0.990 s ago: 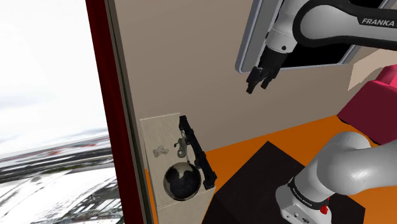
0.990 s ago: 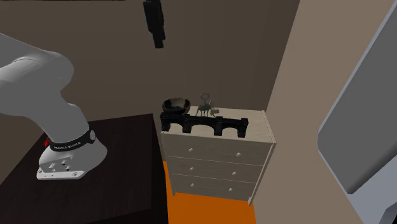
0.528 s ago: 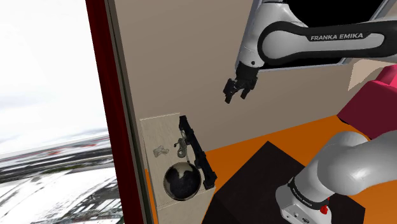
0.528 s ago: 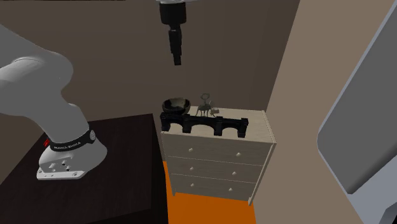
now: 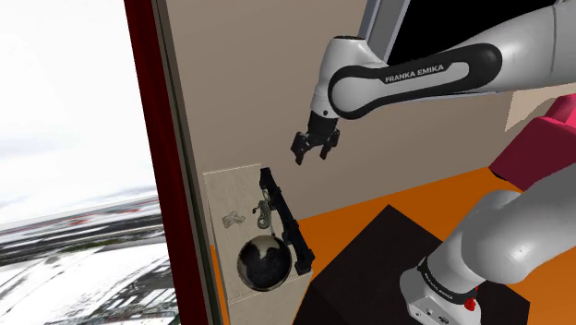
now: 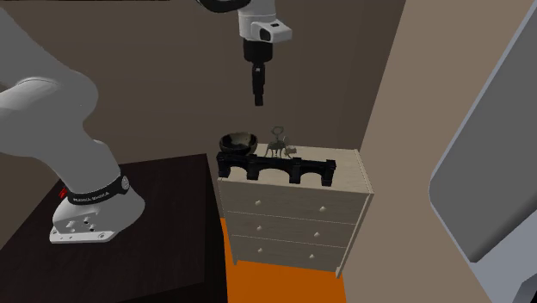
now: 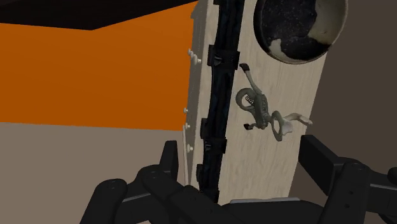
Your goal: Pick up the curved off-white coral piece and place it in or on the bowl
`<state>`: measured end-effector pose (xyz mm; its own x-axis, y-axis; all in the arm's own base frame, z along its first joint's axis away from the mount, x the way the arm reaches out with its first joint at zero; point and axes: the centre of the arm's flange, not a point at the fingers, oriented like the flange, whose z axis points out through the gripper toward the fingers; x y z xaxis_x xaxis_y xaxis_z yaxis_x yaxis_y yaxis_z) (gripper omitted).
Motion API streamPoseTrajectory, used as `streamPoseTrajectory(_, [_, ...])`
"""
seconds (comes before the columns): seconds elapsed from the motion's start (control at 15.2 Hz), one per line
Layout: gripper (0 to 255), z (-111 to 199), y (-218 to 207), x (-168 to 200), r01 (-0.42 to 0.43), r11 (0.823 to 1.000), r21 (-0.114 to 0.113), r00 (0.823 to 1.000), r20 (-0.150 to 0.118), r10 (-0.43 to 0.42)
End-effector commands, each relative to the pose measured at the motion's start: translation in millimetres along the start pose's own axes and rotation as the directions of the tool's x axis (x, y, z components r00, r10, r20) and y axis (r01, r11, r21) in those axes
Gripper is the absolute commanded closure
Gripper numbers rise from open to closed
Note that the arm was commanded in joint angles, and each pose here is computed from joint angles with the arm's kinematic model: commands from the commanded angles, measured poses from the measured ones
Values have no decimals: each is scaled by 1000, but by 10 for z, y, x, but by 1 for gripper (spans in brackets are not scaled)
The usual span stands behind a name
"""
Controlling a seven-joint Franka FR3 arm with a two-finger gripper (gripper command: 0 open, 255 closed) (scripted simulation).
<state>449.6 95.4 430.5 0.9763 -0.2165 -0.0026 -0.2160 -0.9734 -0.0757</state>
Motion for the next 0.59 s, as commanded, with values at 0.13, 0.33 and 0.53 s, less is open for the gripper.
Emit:
streamPoseTrajectory(0.13, [0,417,-241,263,-29,1000,11,999,18,29])
streamPoseTrajectory(0.33, [0,709,-428,459,-50,999,19,998,31,49])
streamPoseTrajectory(0.53, [0,1003,-614,656,-71,997,27,997,44,70])
